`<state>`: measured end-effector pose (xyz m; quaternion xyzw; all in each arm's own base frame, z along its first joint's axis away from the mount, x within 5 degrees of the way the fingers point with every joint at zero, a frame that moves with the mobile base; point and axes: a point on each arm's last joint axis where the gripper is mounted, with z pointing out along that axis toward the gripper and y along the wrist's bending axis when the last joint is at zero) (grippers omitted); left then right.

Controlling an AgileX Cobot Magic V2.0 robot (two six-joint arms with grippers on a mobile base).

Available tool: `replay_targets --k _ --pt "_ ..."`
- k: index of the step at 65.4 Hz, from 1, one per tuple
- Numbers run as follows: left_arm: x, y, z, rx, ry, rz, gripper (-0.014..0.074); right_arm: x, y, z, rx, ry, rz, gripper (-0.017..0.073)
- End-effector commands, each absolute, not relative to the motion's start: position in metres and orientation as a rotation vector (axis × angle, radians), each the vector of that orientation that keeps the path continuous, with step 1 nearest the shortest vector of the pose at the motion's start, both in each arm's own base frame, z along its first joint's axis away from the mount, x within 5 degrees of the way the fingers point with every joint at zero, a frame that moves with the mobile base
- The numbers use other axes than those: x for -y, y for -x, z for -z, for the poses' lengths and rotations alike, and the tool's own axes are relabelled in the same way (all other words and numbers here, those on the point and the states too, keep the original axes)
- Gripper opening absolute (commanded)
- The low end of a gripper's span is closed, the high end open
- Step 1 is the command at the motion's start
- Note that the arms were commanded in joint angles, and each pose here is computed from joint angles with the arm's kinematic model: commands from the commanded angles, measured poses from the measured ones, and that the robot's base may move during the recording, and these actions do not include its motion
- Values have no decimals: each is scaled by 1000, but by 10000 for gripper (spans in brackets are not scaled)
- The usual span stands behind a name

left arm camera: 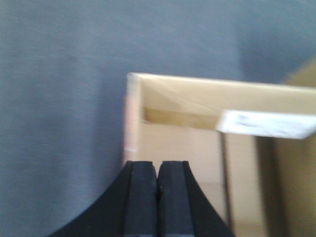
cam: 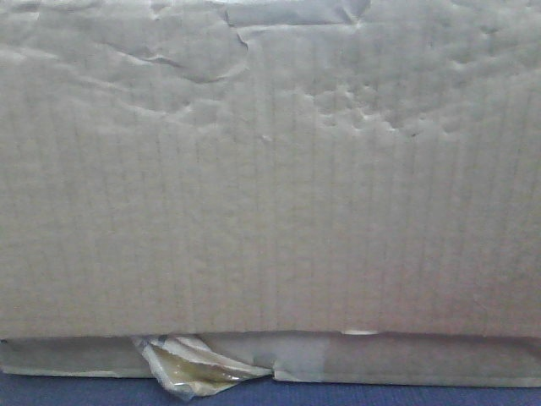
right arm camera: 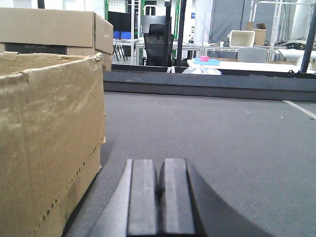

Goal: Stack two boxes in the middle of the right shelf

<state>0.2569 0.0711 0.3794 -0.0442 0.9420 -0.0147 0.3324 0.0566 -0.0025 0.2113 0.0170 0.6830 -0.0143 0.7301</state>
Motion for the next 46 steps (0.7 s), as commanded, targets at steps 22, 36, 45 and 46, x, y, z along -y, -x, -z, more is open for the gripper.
replay_targets --k 22,36,45,46 --pt "-84 -275 -359 -2535 57 -13 353 3 -56 -214 -1476 -42 36 -162" --pt "-90 -294 -327 -2663 -2 38 318 3 -56 -214 -1476 -42 36 -162" --pt "-93 -304 -311 -2708 -5 65 271 3 -56 -214 -1476 -42 36 -162" --pt "-93 -304 -310 -2711 -5 67 262 3 -56 -214 -1476 -42 36 -162"
